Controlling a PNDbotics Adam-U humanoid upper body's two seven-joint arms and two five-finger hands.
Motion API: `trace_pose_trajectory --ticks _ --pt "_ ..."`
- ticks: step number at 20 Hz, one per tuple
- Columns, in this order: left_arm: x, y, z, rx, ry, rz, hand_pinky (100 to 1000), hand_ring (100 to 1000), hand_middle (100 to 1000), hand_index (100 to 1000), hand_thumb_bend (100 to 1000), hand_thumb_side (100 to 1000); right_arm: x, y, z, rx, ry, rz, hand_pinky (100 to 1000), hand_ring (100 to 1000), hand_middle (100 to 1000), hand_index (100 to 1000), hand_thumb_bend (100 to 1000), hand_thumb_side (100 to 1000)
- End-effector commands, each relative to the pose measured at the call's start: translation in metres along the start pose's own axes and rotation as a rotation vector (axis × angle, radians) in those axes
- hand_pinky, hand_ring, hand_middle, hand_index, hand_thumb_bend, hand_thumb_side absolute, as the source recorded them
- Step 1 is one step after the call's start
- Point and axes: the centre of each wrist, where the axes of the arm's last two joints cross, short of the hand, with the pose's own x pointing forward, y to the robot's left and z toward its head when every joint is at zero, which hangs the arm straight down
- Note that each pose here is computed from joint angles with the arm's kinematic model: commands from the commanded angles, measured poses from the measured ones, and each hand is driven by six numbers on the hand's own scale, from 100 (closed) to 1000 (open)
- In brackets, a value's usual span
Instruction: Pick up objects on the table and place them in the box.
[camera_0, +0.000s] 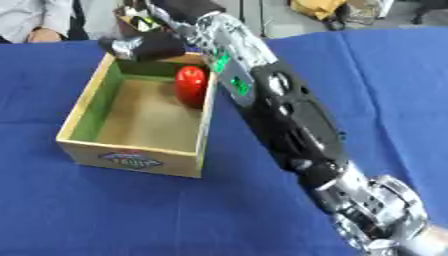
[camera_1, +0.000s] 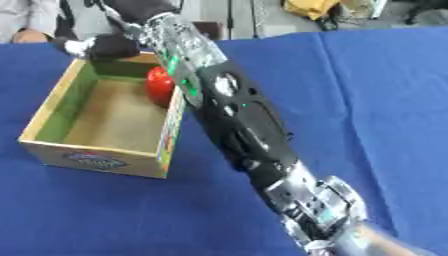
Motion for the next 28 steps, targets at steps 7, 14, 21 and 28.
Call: trace_pose_trajectory --ticks 7,14,21,28 --pt "0.007 0.007 -0.001 -0.002 -0.009 -0.040 105 326 399 646 100 731 -0.010 -0.088 0.047 -0.300 -0.086 -0.227 648 721 734 894 277 1000" --pt "0.008 0.010 0.001 0.015 -0.005 -0.061 107 326 399 646 100 731 -0.028 -0.104 0.109 -0.417 -0.069 -0.329 630 711 725 896 100 959" --pt "0.009 0.013 0.002 0.032 -0.005 -0.078 106 326 399 646 100 731 -0.045 -0.080 0.172 -0.492 -0.066 -0.453 616 697 706 892 100 898" --pt "0.009 0.015 0.003 0.044 -0.003 -0.094 105 327 399 646 100 731 -0.070 -0.033 0.209 -0.661 -0.169 -0.618 656 693 685 853 100 820"
